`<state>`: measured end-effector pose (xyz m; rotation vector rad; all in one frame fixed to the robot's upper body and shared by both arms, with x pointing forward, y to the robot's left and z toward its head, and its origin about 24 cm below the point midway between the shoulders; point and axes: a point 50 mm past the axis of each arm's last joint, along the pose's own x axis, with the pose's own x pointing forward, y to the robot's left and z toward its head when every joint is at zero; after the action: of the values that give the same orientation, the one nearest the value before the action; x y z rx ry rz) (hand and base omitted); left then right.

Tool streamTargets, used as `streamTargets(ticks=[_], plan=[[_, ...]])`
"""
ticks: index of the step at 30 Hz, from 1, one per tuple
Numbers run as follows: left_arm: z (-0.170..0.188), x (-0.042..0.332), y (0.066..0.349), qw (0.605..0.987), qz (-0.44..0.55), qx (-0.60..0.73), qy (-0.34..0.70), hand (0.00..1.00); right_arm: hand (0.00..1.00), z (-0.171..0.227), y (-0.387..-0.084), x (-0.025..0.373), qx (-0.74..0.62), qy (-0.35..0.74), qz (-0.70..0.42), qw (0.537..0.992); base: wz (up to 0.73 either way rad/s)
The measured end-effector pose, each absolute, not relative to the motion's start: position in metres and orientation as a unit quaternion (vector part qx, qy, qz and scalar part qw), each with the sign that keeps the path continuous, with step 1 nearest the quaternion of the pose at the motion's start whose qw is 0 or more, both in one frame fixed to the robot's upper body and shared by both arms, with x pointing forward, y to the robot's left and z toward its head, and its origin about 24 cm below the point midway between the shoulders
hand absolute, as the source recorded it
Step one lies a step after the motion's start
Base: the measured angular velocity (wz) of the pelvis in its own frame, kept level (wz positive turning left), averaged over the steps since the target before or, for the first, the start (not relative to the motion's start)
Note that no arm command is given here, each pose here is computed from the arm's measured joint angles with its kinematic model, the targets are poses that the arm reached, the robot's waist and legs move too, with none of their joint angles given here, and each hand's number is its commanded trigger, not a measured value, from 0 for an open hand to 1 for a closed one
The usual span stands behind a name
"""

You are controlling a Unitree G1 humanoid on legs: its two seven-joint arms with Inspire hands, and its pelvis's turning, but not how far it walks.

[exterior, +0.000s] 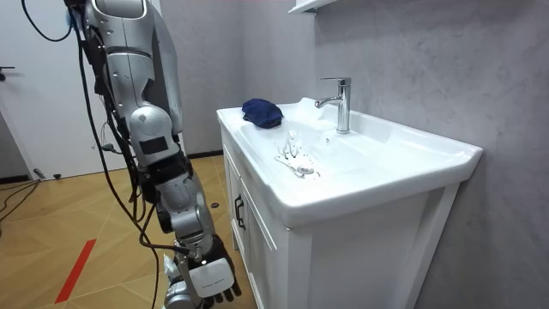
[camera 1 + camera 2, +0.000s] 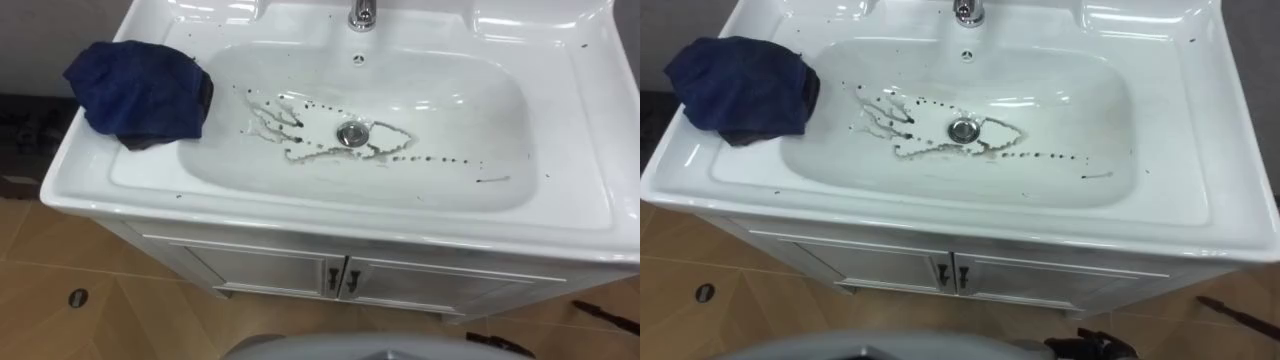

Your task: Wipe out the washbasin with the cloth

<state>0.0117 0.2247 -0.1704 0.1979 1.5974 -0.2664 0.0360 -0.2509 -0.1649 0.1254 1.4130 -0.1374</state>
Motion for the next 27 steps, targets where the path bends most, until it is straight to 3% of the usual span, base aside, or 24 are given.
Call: streamTargets(ticks=[20, 27], plan=[[-0.17, 0.015, 0.226, 0.693, -0.108, 0.098, 0.706, 0.0, 0.0, -0.164, -0.252, 0.037, 0.056, 0.644, -0.059, 0.761, 0.0], [-0.171, 0.006, 0.23, 0.712, -0.001, 0.007, 0.702, 0.0, 0.0, -0.164, -0.253, 0.036, 0.053, 0.647, -0.059, 0.758, 0.02]])
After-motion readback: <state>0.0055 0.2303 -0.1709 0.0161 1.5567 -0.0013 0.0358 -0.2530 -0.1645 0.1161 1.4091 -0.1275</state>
